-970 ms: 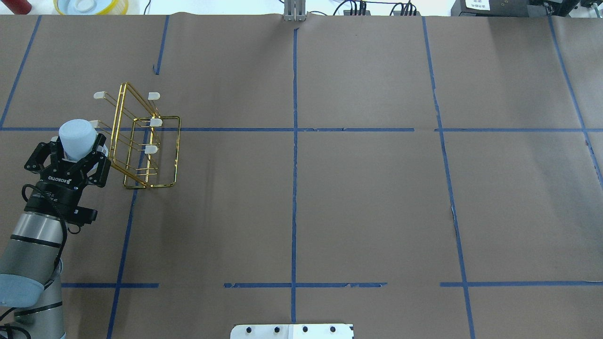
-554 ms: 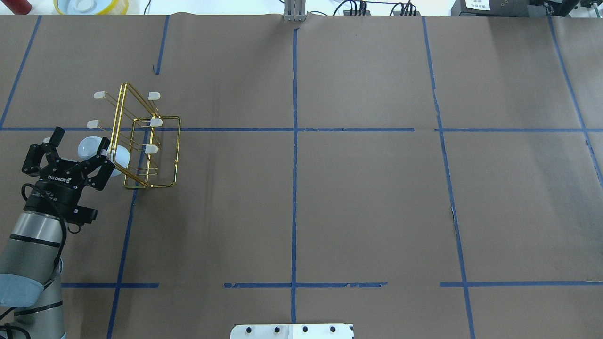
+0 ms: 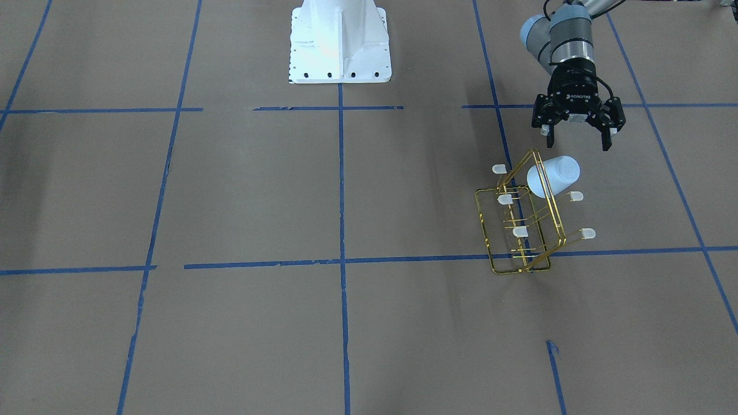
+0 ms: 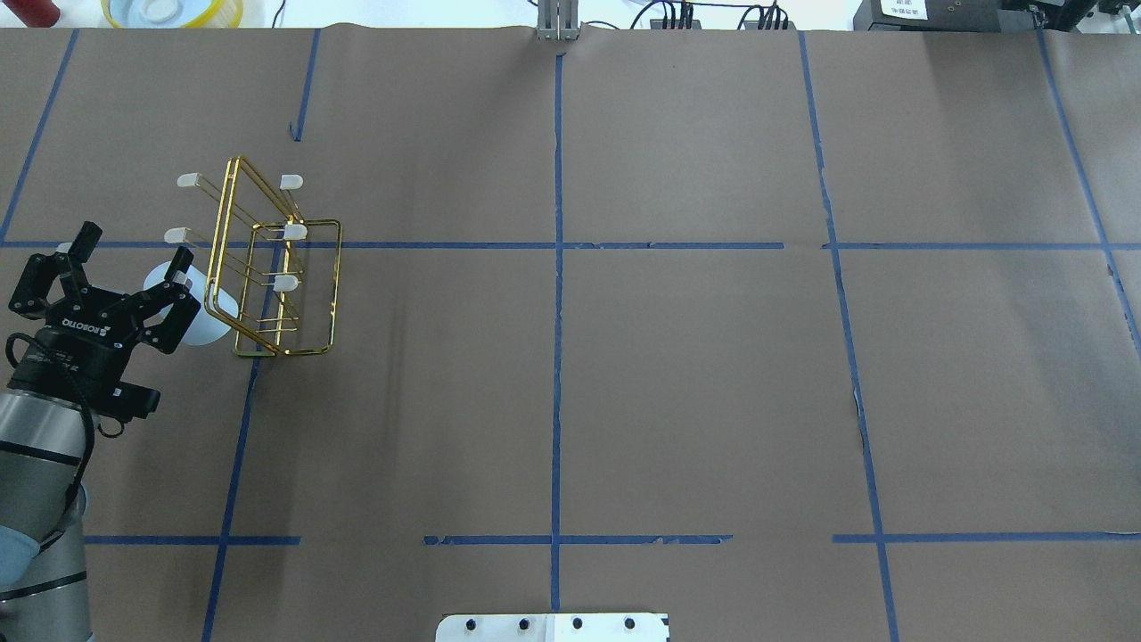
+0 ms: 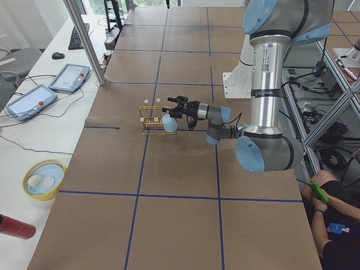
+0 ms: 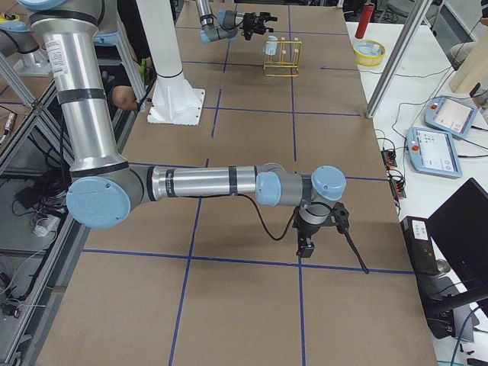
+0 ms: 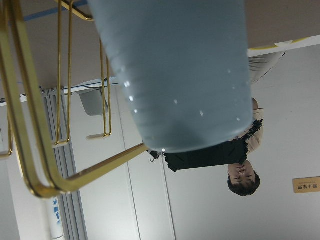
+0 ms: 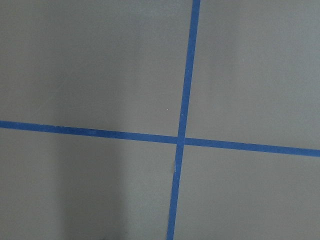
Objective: Hang cup on cup holder
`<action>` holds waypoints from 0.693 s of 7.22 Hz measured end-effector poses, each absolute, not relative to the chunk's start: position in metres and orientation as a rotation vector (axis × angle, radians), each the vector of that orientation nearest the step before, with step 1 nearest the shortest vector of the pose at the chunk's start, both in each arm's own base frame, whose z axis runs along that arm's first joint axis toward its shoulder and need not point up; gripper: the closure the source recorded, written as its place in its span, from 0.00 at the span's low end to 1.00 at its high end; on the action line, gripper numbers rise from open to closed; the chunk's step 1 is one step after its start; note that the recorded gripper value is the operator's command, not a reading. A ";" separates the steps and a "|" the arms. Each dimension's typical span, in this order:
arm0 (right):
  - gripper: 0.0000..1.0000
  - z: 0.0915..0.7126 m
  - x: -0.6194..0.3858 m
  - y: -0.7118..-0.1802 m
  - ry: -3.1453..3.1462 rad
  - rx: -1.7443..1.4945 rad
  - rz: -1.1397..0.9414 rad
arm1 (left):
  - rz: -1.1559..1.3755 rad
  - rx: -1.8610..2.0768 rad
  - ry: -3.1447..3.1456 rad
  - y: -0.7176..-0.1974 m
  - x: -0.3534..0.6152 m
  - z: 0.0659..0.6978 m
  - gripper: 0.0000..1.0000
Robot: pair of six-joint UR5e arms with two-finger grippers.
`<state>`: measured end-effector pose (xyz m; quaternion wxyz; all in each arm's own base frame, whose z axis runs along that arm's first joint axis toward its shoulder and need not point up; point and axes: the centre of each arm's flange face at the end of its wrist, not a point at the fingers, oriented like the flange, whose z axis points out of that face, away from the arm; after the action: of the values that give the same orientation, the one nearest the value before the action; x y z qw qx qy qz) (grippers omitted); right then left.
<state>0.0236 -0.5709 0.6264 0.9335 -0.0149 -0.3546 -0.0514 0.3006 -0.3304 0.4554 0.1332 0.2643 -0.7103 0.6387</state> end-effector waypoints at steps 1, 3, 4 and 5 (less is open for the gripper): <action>0.00 0.626 0.023 -0.571 -0.725 -0.030 -0.106 | 1.898 0.720 -2.128 -0.332 0.285 0.446 0.00; 0.00 0.626 0.023 -0.571 -0.725 -0.031 -0.106 | 2.007 0.515 -2.350 -0.336 0.266 0.439 0.00; 0.00 0.626 0.023 -0.571 -0.725 -0.030 -0.106 | 2.063 0.385 -2.480 -0.337 0.254 0.437 0.00; 0.00 0.626 0.023 -0.571 -0.725 -0.030 -0.106 | 2.116 0.220 -2.630 -0.343 0.237 0.438 0.00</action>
<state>0.0234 -0.5709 0.6264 0.9335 -0.0147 -0.3546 -0.0517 0.2367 -0.3425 0.4380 -0.1202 0.0646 -0.7719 0.6209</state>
